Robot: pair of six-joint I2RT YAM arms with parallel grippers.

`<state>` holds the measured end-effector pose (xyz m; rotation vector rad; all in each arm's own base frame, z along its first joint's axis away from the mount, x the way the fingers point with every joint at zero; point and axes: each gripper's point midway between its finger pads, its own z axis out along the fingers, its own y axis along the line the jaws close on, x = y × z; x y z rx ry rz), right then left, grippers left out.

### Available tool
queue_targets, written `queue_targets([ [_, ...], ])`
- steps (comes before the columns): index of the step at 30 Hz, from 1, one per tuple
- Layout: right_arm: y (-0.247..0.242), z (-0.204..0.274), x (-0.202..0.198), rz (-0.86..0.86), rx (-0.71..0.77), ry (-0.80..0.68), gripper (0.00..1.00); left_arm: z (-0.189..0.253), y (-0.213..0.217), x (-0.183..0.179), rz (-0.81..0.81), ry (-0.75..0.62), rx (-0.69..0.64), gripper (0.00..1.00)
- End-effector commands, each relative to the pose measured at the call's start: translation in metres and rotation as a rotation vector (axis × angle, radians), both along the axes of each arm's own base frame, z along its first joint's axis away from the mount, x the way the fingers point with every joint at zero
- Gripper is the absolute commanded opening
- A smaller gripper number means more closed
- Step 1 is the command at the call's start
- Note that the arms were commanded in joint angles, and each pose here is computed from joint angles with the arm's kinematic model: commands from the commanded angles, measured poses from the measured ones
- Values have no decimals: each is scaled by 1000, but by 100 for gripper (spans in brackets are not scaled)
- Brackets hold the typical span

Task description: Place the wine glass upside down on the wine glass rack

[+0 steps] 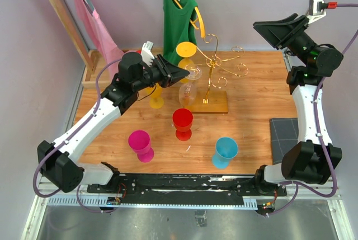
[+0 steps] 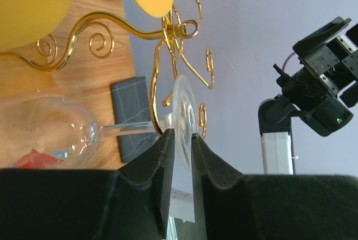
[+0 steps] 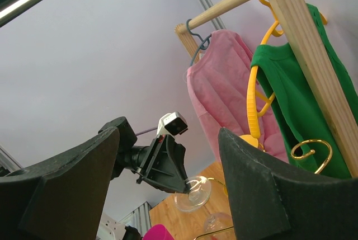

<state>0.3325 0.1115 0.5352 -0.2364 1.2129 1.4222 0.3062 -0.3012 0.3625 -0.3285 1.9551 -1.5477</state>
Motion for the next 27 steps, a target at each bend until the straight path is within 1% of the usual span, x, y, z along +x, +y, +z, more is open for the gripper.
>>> queue_targets([
  [1,-2,7,-7,-10,-12,-51,73,8,2,-11,-30,-35,6,26],
  [4,-1,6,-8,-10,-14,-53,73,9,2,-11,-34,-39,6,29],
  [10,-1,4,-8,-12,-13,-48,73,10,2,-14,-41,-39,5,31],
  [19,-2,2,-6,-12,-14,-43,73,3,17,-33,-31,-40,48,36],
  [23,-2,1,-4,-14,-12,-41,73,0,30,-40,0,-54,102,37],
  [25,-3,0,-3,-14,-12,-37,73,-5,39,-39,24,-82,167,37],
  [27,-2,-1,-3,-12,-12,-35,73,-15,56,-29,81,-84,251,37],
])
